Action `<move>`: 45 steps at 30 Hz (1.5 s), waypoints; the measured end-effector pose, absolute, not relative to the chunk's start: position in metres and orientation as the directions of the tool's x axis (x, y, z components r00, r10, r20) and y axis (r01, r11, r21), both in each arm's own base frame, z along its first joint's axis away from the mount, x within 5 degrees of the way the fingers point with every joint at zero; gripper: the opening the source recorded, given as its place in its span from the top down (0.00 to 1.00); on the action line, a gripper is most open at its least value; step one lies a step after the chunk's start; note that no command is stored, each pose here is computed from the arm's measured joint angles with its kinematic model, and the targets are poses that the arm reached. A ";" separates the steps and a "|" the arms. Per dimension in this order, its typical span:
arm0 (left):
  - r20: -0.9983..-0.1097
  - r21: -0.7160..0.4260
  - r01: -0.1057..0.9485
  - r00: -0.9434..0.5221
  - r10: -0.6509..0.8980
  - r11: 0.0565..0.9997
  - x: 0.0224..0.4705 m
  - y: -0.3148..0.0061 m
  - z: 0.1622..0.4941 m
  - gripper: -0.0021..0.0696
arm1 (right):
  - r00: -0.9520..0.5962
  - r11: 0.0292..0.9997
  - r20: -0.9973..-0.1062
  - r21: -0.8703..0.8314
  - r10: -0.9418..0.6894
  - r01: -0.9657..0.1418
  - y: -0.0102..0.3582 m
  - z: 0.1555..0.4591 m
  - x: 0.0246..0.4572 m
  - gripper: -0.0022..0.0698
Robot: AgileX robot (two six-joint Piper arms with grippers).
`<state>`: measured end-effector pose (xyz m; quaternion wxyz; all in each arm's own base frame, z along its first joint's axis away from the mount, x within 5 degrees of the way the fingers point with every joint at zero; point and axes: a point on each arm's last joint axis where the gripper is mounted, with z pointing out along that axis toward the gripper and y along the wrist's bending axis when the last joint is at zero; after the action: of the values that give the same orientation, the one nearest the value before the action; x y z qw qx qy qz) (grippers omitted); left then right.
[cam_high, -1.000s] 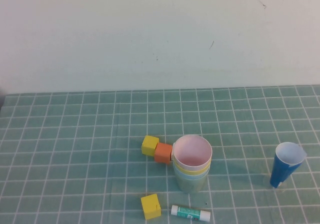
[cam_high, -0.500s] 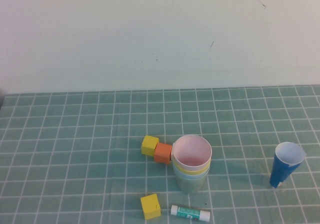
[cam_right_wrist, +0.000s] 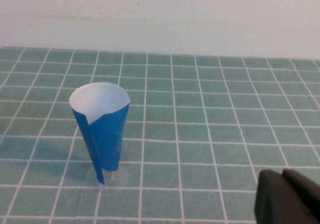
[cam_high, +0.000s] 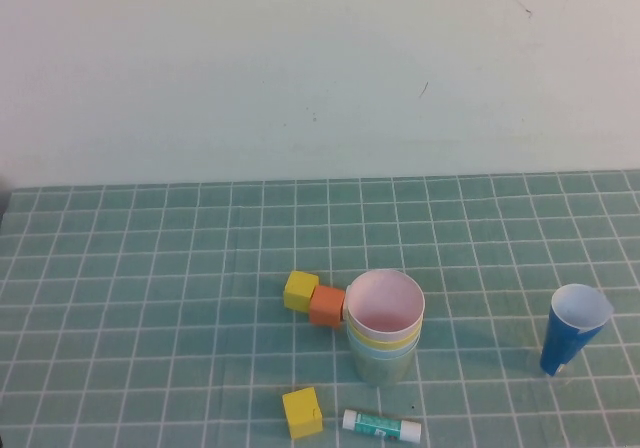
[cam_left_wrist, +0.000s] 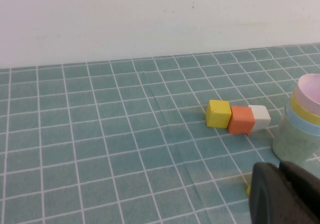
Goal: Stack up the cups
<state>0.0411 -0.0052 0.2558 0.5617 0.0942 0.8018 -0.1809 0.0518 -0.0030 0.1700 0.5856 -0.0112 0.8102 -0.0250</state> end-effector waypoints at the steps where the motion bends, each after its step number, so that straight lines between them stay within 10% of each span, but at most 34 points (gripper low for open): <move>1: -0.935 -0.184 0.356 -0.351 -0.051 0.916 0.041 -0.006 0.255 0.97 | -0.314 0.999 -0.948 -0.054 -0.047 0.011 -0.003 0.170 0.052 0.97; 22: -0.958 -0.166 -0.014 -0.235 -0.165 0.986 0.054 -0.004 0.179 0.97 | -0.316 0.999 -0.948 -0.050 -0.044 0.011 -0.003 0.170 0.052 0.97; 45: -0.965 -0.051 0.047 -0.259 -0.037 0.998 0.053 -0.005 0.177 0.97 | -0.316 0.999 -0.948 -0.049 -0.043 0.011 -0.003 0.170 0.052 0.97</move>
<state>0.0529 -0.0054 0.1769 0.6086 0.0031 0.7927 -0.0346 0.0518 -0.0029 0.1698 0.5849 -0.0100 0.8107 -0.0233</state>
